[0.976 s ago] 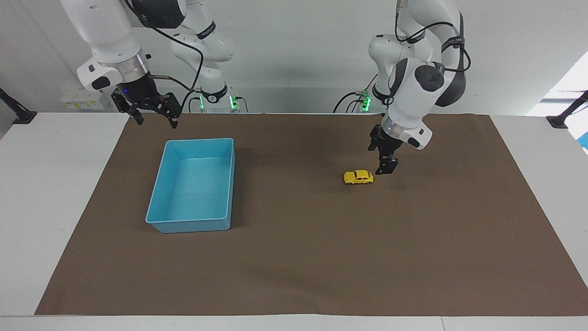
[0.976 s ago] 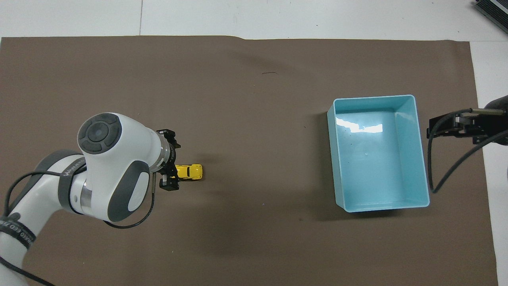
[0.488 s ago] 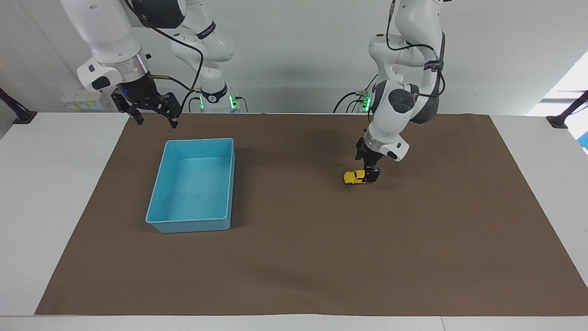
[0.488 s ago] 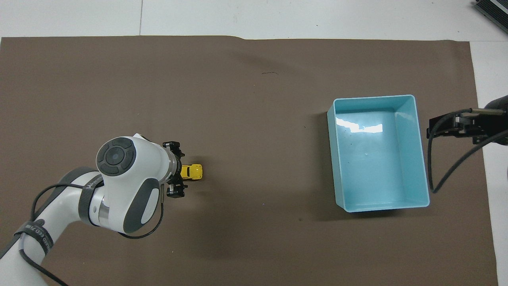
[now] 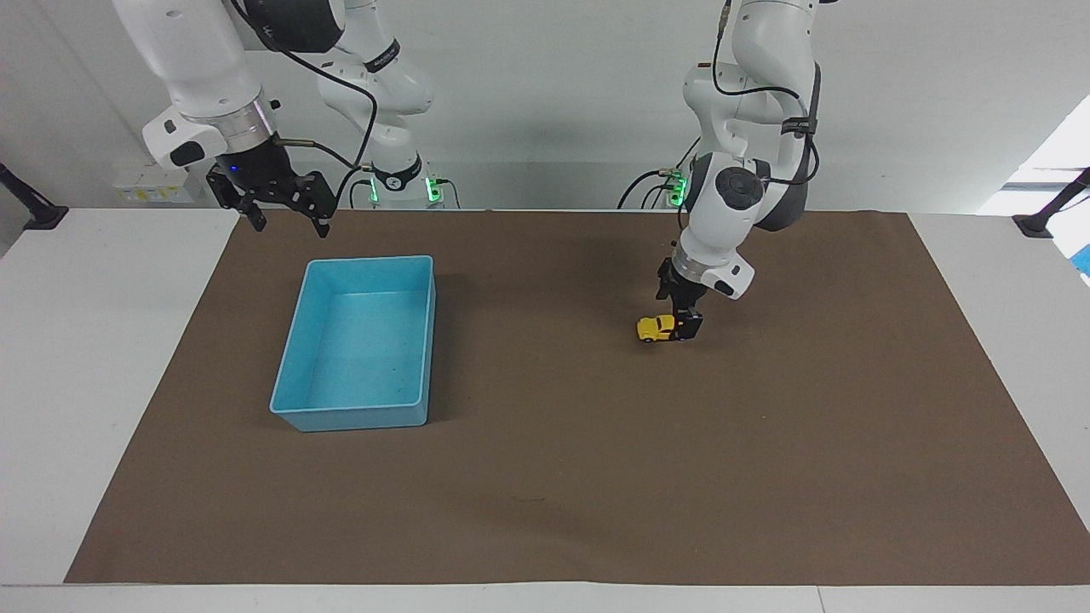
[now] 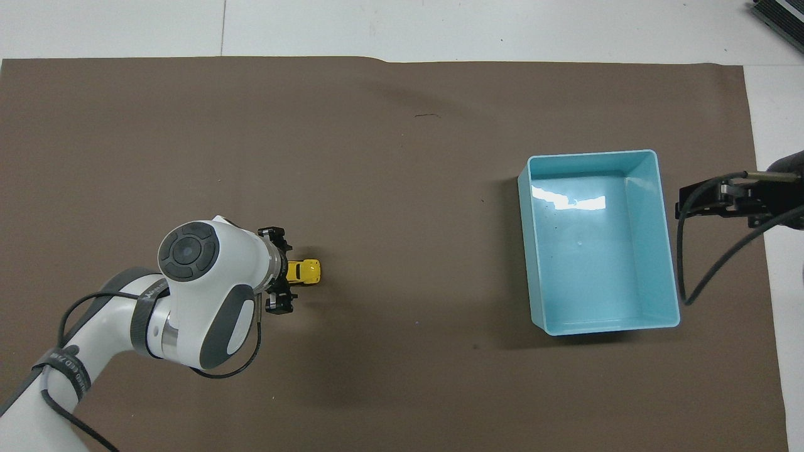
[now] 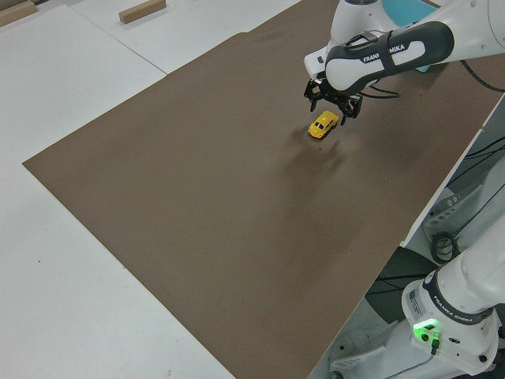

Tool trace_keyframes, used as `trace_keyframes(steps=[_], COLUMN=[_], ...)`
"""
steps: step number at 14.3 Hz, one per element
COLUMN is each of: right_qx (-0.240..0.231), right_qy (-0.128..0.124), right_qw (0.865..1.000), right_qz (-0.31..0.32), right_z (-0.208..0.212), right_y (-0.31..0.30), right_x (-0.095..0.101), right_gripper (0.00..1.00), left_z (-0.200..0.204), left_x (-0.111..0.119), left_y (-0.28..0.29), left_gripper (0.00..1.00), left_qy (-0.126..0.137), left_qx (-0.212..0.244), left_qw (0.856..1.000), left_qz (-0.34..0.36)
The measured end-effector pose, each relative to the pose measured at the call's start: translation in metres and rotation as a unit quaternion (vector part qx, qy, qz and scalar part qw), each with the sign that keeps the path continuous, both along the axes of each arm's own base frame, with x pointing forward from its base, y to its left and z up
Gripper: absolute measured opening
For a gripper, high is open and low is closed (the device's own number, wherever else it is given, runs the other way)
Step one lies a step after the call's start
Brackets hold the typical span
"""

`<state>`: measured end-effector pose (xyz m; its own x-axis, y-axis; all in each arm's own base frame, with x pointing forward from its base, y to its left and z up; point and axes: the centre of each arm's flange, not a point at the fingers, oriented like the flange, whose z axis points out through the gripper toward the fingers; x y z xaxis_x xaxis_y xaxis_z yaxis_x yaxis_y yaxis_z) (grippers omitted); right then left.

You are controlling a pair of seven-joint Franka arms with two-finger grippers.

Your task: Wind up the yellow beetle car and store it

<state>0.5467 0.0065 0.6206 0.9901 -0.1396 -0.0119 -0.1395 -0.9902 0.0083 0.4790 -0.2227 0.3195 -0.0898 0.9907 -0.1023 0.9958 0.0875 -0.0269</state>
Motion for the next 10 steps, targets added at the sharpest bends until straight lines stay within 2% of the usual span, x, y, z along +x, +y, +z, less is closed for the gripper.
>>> trace_keyframes(steps=[4, 5, 10], right_qx=[0.000, 0.000, 0.000], right_qy=[0.000, 0.000, 0.000], right_qw=[1.000, 1.000, 1.000], right_qz=[0.000, 0.000, 0.000], right_z=[0.0000, 0.0000, 0.0000], right_y=[0.0000, 0.0000, 0.0000], right_x=[0.0000, 0.0000, 0.0000], right_gripper=[1.00, 1.00, 1.00], left_z=[0.0009, 0.0012, 0.0013], left_x=[0.0009, 0.0010, 0.0027], left_y=[0.0001, 0.0004, 0.0076], left_gripper=[0.42, 0.39, 0.39], left_qy=[-0.004, -0.005, -0.004], left_qx=[-0.001, -0.001, -0.001], left_qw=[1.000, 1.000, 1.000], left_qz=[-0.005, -0.009, -0.008])
